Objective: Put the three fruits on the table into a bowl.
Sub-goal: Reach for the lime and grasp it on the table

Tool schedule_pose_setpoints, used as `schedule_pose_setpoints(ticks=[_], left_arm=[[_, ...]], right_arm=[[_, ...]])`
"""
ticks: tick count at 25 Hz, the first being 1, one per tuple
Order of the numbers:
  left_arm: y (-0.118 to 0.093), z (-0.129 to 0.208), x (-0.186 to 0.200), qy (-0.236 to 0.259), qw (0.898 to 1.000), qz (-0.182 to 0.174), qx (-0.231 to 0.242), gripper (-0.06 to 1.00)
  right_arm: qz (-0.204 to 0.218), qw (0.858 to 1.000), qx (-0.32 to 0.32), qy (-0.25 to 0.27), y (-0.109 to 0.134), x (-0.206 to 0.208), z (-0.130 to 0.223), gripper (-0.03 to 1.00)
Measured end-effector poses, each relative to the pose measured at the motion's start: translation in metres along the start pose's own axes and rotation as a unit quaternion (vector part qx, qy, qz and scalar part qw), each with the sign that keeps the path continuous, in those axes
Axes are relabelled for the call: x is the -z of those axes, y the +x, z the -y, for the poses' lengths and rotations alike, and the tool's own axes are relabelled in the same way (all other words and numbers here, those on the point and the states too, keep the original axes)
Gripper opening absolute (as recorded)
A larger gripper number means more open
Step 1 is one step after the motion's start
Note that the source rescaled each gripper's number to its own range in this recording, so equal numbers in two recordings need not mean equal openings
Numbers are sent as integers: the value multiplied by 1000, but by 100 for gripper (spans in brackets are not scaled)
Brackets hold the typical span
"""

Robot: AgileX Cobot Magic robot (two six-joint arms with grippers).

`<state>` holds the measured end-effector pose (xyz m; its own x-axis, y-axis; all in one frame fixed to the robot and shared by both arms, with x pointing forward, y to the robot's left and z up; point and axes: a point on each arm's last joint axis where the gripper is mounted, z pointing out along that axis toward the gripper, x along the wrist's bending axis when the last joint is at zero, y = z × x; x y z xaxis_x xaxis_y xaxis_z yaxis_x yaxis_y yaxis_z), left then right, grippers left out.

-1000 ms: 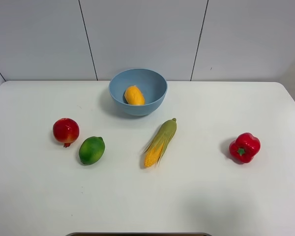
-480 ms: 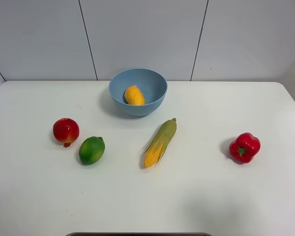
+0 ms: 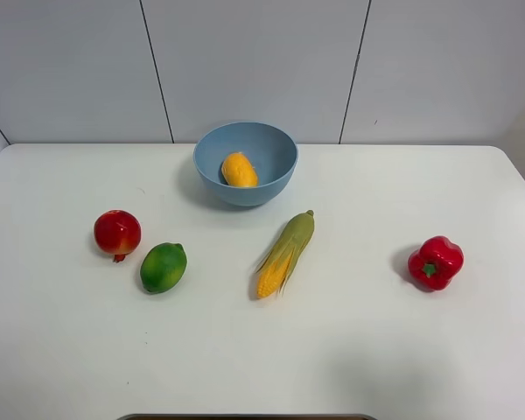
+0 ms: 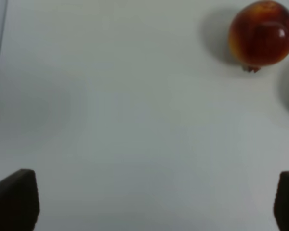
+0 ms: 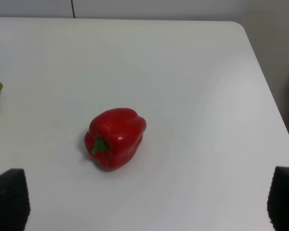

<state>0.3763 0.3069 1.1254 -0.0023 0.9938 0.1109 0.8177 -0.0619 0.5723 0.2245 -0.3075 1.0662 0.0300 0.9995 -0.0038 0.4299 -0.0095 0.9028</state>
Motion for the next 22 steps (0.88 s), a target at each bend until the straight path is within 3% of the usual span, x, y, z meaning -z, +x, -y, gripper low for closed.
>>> schedule_pose_setpoints(ticks=[6, 14, 18, 22], left_arm=[[-31, -27, -23, 37, 994, 44, -91, 100], [-82, -54, -64, 70, 974, 88, -198, 100], [-104, -66, -83, 75, 967, 105, -218, 100], [-121, -72, -103, 81, 967, 136, -198, 100]], right_arm=[[0, 1000, 0, 0, 0, 0, 0, 100], [0, 1000, 0, 0, 0, 0, 0, 100], [0, 1000, 0, 0, 0, 0, 0, 100], [0, 1000, 0, 0, 0, 0, 0, 100]])
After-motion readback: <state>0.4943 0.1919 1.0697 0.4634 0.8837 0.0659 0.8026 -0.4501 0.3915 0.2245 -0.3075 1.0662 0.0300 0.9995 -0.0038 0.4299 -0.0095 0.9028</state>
